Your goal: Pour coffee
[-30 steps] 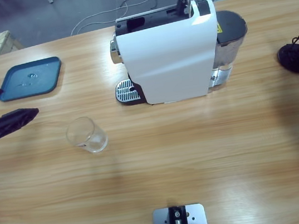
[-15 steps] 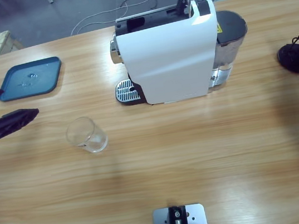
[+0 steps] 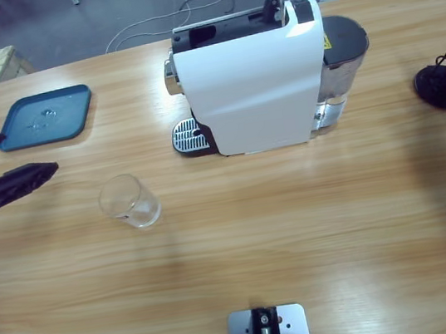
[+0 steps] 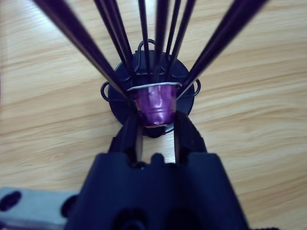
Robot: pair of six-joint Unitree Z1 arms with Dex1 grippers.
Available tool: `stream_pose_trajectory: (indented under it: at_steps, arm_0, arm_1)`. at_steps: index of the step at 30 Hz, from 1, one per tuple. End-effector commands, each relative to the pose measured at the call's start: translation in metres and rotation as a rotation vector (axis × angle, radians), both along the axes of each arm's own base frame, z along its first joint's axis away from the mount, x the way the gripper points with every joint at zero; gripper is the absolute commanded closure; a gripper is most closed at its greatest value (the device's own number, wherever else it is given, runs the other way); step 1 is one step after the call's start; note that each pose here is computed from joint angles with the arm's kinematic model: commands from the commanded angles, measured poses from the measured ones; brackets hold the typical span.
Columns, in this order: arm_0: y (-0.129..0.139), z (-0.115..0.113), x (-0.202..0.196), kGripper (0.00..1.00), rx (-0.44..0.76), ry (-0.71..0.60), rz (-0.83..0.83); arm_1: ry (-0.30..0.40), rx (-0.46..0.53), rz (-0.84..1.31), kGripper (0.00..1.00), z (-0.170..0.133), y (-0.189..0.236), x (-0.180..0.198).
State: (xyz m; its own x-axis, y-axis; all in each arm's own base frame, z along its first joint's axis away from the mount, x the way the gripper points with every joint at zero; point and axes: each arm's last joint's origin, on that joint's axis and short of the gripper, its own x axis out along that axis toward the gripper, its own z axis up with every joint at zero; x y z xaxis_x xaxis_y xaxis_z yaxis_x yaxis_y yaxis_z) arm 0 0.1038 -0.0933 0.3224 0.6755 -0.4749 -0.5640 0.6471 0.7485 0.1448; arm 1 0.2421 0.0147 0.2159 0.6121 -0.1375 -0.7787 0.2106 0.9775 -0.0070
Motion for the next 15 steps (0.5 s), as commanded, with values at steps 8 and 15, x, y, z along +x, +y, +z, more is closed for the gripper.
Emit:
stream_pose_trajectory:
  at_steps: [8, 15]
  arm_0:
    - [0.0, -0.017, -0.004, 0.009, 0.04, 0.056, -0.024]
    - [0.0, -0.016, -0.005, 0.009, 0.039, 0.055, -0.03]
  arm_1:
    - [-0.051, -0.002, 0.014, 1.0, 0.011, -0.002, 0.0]
    - [-0.154, 0.003, 0.013, 1.0, 0.039, -0.003, -0.014]
